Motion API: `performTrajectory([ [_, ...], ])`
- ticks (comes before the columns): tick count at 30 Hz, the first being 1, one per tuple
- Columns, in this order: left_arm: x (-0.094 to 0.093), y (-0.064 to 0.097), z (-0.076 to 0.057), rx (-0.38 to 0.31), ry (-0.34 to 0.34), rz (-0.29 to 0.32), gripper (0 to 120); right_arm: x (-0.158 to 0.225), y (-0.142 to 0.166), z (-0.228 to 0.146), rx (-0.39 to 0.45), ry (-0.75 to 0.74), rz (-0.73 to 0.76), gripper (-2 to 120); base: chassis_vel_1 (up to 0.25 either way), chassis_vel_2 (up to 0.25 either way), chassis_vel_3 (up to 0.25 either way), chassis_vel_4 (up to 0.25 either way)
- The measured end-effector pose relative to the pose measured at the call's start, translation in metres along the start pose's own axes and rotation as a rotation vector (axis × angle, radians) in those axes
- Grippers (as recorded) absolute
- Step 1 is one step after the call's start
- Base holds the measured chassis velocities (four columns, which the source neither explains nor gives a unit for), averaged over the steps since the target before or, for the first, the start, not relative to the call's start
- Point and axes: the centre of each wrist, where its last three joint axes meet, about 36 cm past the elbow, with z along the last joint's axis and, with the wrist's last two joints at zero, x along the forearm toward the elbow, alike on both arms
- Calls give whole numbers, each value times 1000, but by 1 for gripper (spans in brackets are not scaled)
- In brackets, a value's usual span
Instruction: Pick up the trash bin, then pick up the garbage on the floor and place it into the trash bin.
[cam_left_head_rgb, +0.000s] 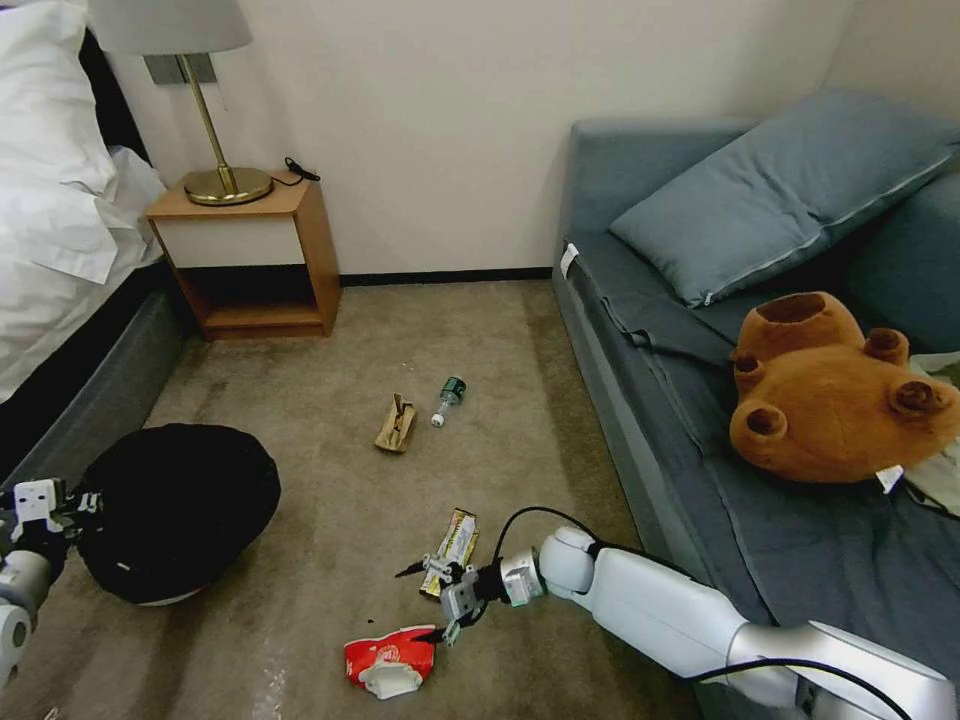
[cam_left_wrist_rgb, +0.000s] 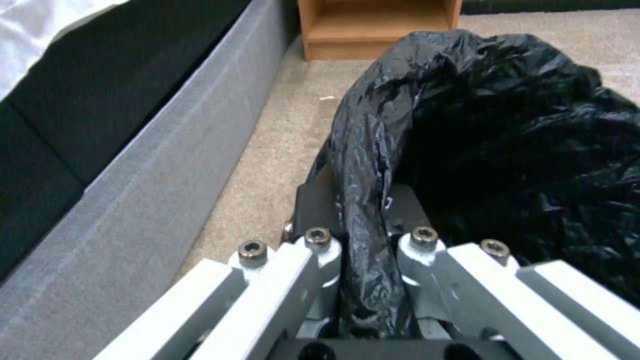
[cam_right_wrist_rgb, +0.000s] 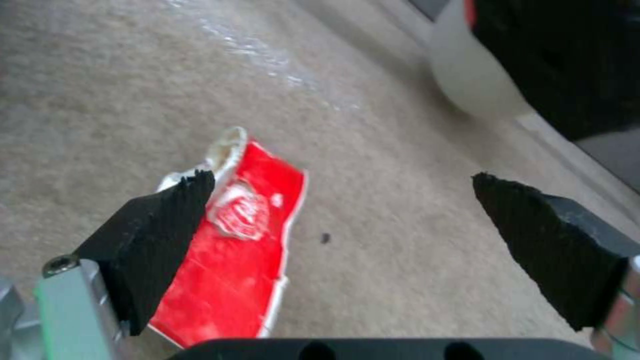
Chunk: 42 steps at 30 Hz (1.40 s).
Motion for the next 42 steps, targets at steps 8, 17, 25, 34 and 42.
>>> performTrajectory([
  [8,1,-1,-3,3,-2,5,5,-25,13,1,24,3,-80,100,0,0,0,0],
  [17,9,2,-3,1,-4,4,5,-45,11,25,38,64,-142,100,0,0,0,0],
  [25,14,15,-6,-3,-17,-2,5,-57,27,41,-2,106,-125,100,0,0,0,0],
  [34,16,19,-7,-5,-21,2,5,-70,27,41,-16,86,-99,79,0,0,0,0],
  [42,16,24,-6,-7,-20,1,5,-81,27,37,-31,65,-89,47,0,0,0,0],
])
